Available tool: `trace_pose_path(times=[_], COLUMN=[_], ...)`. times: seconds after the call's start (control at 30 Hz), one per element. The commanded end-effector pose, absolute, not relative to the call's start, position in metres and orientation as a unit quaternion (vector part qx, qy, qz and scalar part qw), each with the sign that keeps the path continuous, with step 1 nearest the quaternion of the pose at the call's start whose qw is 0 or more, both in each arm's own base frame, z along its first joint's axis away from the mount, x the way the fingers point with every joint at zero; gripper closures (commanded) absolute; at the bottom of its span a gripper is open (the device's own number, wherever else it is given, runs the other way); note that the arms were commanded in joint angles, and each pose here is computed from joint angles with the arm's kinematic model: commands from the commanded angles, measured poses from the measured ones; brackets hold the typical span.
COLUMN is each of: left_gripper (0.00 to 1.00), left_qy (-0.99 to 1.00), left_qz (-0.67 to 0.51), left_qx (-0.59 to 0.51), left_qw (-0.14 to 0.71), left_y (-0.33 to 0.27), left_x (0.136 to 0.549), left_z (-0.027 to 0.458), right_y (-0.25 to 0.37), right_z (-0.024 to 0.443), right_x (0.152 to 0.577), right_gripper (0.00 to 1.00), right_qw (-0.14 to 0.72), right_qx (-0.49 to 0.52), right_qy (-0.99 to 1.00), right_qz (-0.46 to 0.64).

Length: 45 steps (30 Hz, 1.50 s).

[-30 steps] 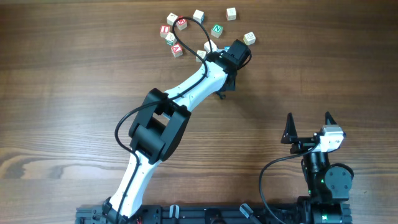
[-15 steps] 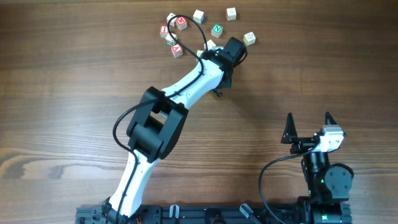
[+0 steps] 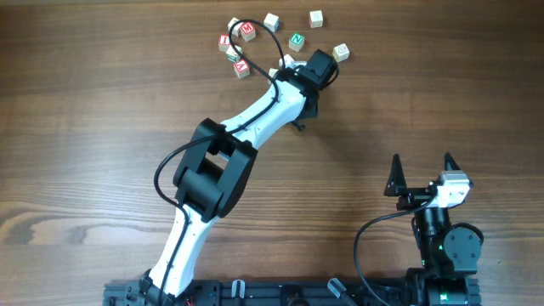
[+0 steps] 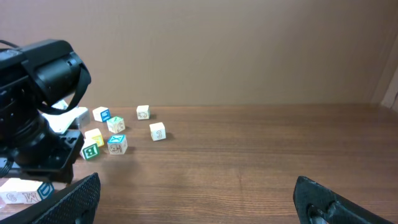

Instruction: Form a horizontal line

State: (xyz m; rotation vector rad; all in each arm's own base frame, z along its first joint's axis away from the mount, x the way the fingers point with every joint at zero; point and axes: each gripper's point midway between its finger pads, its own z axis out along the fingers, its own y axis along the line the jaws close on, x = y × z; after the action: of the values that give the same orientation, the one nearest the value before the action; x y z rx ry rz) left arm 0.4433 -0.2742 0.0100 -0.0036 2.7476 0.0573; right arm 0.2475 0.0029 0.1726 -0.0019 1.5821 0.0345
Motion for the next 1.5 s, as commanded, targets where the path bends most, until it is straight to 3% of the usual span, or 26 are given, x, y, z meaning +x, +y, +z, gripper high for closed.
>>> trace_pose_path(times=[0.0, 0.17, 0.33, 0.57, 1.03, 1.47], left_gripper=[0.96, 0.96, 0.96, 0.96, 0.96, 0.96], left_qy=[0.968, 0.955, 0.962, 0.967, 0.981, 0.984], left_qz=[-0.008, -0.025, -0.019, -0.101, -0.105, -0.101], left_qx=[0.000, -0.040, -0.112, -0.146, -0.132, -0.121], left_qw=[0.251, 0.292, 0.248, 0.181, 0.095, 0.084], left_y=[-0.287, -0.262, -0.216, -0.190, -0.203, -0.211], left_x=[0.471, 0.496, 0.500, 0.507, 0.466, 0.455], left_z=[0.060, 0.109, 0.097, 0.084, 0.039, 0.025], right_y=[0.005, 0.005, 0.005, 0.005, 0.005, 0.005], right_z=[0.175, 0.175, 0.175, 0.175, 0.175, 0.175], right_x=[0.247, 0.247, 0.247, 0.247, 0.247, 0.247], right_gripper=[0.00, 0.00, 0.00, 0.00, 0.00, 0.00], right_qw=[0.707, 0.707, 0.707, 0.707, 0.707, 0.707], right_qx=[-0.011, -0.011, -0.011, -0.011, -0.011, -0.011], right_qy=[0.707, 0.707, 0.707, 0.707, 0.707, 0.707], right_qz=[0.016, 0.016, 0.016, 0.016, 0.016, 0.016])
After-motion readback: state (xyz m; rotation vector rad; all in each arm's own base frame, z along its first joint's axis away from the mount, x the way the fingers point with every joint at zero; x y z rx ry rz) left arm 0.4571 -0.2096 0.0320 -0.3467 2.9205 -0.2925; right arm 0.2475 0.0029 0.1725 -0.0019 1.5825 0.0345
